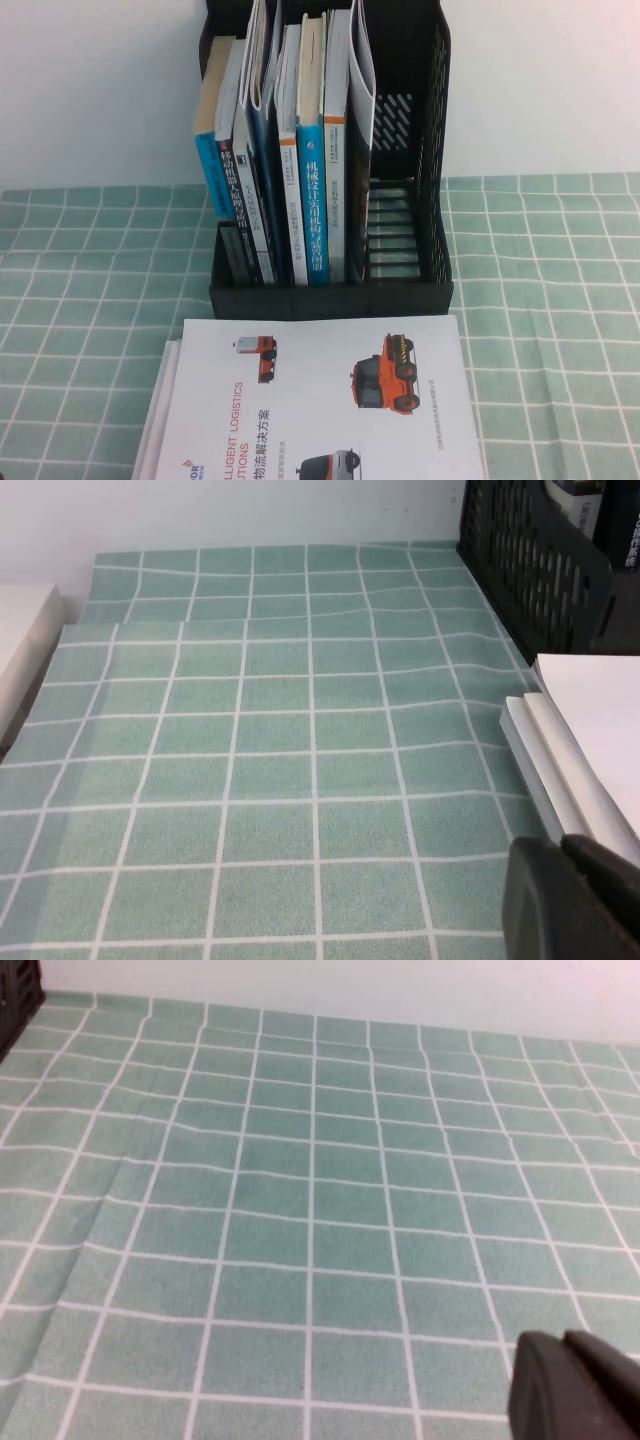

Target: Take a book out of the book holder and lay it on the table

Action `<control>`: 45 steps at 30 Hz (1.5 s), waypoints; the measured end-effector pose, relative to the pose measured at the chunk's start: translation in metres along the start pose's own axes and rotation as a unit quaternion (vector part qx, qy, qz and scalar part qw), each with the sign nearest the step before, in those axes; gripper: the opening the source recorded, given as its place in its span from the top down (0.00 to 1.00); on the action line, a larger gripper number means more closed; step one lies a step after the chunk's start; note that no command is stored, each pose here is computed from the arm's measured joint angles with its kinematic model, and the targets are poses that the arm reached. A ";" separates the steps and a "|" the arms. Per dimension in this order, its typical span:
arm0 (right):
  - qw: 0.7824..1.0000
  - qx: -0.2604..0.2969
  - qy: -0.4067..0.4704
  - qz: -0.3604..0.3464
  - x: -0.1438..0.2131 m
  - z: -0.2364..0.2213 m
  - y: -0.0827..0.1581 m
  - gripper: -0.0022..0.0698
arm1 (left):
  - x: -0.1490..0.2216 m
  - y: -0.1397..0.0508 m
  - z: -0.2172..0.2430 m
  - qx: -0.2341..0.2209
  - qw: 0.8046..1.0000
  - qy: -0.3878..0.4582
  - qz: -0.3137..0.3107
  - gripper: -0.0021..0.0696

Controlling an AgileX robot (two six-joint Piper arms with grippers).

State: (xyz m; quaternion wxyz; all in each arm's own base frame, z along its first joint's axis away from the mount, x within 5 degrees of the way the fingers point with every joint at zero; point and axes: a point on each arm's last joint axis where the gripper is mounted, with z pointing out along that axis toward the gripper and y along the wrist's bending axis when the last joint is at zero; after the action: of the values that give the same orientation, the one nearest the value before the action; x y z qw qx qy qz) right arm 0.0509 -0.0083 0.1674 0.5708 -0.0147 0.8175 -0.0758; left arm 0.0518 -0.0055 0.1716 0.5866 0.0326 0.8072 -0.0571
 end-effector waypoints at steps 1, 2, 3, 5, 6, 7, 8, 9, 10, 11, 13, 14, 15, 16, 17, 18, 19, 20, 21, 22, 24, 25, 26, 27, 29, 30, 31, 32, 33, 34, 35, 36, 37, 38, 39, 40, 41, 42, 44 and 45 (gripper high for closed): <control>1.000 0.000 0.000 0.000 0.000 0.000 0.000 0.97 | 0.000 0.000 0.000 0.000 1.000 0.000 0.000 0.97; 1.000 0.000 0.000 0.000 0.000 0.000 0.000 0.97 | 0.000 0.000 0.000 0.000 1.000 0.000 0.000 0.97; 1.000 0.000 0.000 0.000 0.000 0.000 0.000 0.97 | 0.000 0.000 0.000 0.000 1.000 0.000 0.000 0.97; 1.000 0.000 0.000 0.000 0.000 0.000 0.000 0.97 | 0.000 0.000 0.000 0.000 1.000 0.000 0.000 0.97; 1.000 0.000 0.000 0.000 0.000 0.000 0.000 0.97 | 0.000 0.000 0.000 0.000 1.000 0.000 0.000 0.97; 1.000 0.000 0.000 0.000 0.000 0.000 0.000 0.97 | 0.000 0.000 0.000 0.000 1.000 0.000 0.000 0.97; 1.000 0.000 0.000 0.000 0.000 0.000 0.000 0.97 | 0.000 0.000 0.000 0.000 1.000 0.000 0.000 0.97; 1.000 0.000 0.000 0.000 0.000 0.000 0.000 0.97 | 0.000 0.000 0.000 0.000 1.000 0.000 0.000 0.97; 1.000 0.000 0.000 0.000 0.000 0.000 0.000 0.97 | 0.000 0.000 0.000 0.000 1.000 0.000 0.000 0.97; 1.000 0.000 0.000 0.000 0.000 0.000 0.000 0.97 | 0.000 0.000 0.000 0.000 1.000 0.000 0.000 0.97; 1.000 0.000 0.000 0.000 0.000 0.000 0.000 0.97 | 0.000 0.000 0.000 0.000 1.000 -0.001 0.000 0.97; 1.000 0.000 -0.002 0.000 0.000 0.000 0.000 0.97 | -0.001 0.000 0.000 0.001 1.000 -0.003 0.000 0.97; 1.000 0.000 -0.003 0.000 -0.001 0.000 0.000 0.97 | -0.001 0.000 0.000 0.001 1.000 -0.006 0.000 0.97; 1.000 0.000 -0.006 0.000 -0.001 0.000 0.000 0.97 | -0.002 0.000 0.000 0.002 1.000 -0.010 0.000 0.97; 1.000 0.000 -0.011 0.000 -0.002 0.000 0.000 0.97 | -0.002 -0.001 0.000 0.003 1.000 -0.016 0.000 0.97; 1.000 0.000 -0.017 0.000 -0.003 0.000 0.000 0.97 | -0.004 -0.001 0.000 0.005 1.000 -0.024 0.000 0.97; 1.000 -0.001 -0.024 0.000 -0.004 0.000 0.000 0.97 | -0.006 -0.001 0.000 0.007 0.999 -0.035 0.000 0.97; 0.999 -0.001 -0.033 0.000 -0.006 0.000 0.000 0.97 | -0.007 -0.002 0.000 0.009 0.999 -0.045 0.000 0.97; 0.999 -0.001 -0.044 0.000 -0.008 0.000 0.000 0.97 | -0.009 -0.002 0.000 0.010 0.998 -0.055 0.000 0.97; 0.999 -0.001 -0.053 0.000 -0.010 -0.001 0.000 0.97 | -0.012 -0.002 -0.001 0.013 0.998 -0.069 0.000 0.97; 0.997 -0.002 -0.078 0.000 -0.014 -0.001 0.000 0.97 | -0.017 -0.003 -0.001 0.019 0.995 -0.099 0.000 0.97; 0.996 -0.002 -0.091 0.000 -0.016 -0.001 0.000 0.97 | -0.020 -0.004 -0.002 0.022 0.993 -0.117 0.000 0.97; 0.995 -0.003 -0.103 0.000 -0.019 -0.002 0.000 0.97 | -0.023 -0.005 -0.003 0.025 0.991 -0.135 0.000 0.97; 0.993 -0.003 -0.115 0.000 -0.021 -0.002 0.001 0.97 | -0.026 -0.005 -0.004 0.029 0.988 -0.153 0.001 0.97; 0.991 -0.003 -0.133 0.000 -0.024 -0.003 0.001 0.97 | -0.032 -0.006 -0.006 0.035 0.981 -0.189 0.002 0.97; 0.990 -0.004 -0.141 0.000 -0.025 -0.004 0.001 0.97 | -0.034 -0.007 -0.007 0.038 0.979 -0.201 0.002 0.97; 0.989 -0.004 -0.149 0.000 -0.027 -0.004 0.001 0.97 | -0.037 -0.007 -0.008 0.040 0.976 -0.216 0.002 0.97; 0.988 -0.004 -0.154 0.000 -0.028 -0.004 0.001 0.97 | -0.039 -0.008 -0.009 0.043 0.972 -0.229 0.002 0.97; 0.987 -0.004 -0.161 -0.001 -0.029 -0.005 0.001 0.97 | -0.040 -0.008 -0.010 0.044 0.970 -0.238 0.002 0.97; 0.986 -0.002 -0.166 -0.010 -0.030 -0.005 0.001 0.97 | -0.042 -0.008 -0.011 0.046 0.968 -0.246 0.003 0.97; 0.985 0.001 -0.169 -0.025 -0.030 -0.005 0.001 0.97 | -0.043 -0.008 -0.011 0.047 0.966 -0.253 0.003 0.97; 0.983 0.005 -0.175 -0.048 -0.031 -0.006 0.001 0.97 | -0.044 -0.009 -0.012 0.048 0.965 -0.258 0.004 0.97; 0.981 0.010 -0.180 -0.068 -0.032 -0.006 0.001 0.97 | -0.045 -0.009 -0.012 0.049 0.963 -0.265 0.004 0.97; 0.979 0.011 -0.187 -0.077 -0.034 -0.006 0.001 0.97 | -0.046 -0.009 -0.013 0.051 0.961 -0.273 0.003 0.97; 0.977 0.012 -0.198 -0.080 -0.035 -0.007 0.001 0.97 | -0.047 -0.009 -0.014 0.053 0.958 -0.281 0.001 0.97; 0.974 0.011 -0.212 -0.074 -0.038 -0.008 0.001 0.97 | -0.049 -0.009 -0.015 0.055 0.956 -0.289 -0.002 0.97; 0.972 0.009 -0.225 -0.068 -0.040 -0.009 0.001 0.97 | -0.050 -0.009 -0.016 0.058 0.953 -0.296 -0.012 0.97; 0.969 0.005 -0.241 -0.056 -0.043 -0.011 0.002 0.97 | -0.051 -0.009 -0.016 0.061 0.952 -0.300 -0.024 0.97; 0.963 -0.001 -0.268 -0.039 -0.047 -0.013 0.002 0.97 | -0.052 -0.008 -0.017 0.065 0.948 -0.306 -0.057 0.97; 0.959 -0.003 -0.283 -0.035 -0.049 -0.014 0.002 0.97 | -0.052 -0.007 -0.017 0.066 0.948 -0.304 -0.072 0.97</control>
State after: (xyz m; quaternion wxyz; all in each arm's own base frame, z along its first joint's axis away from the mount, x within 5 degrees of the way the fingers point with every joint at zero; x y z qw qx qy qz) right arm 0.0546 0.0010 0.2178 0.7755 -0.0655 0.6221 -0.0858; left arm 0.0512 -0.0098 0.2261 0.7949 -0.0060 0.5853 -0.1596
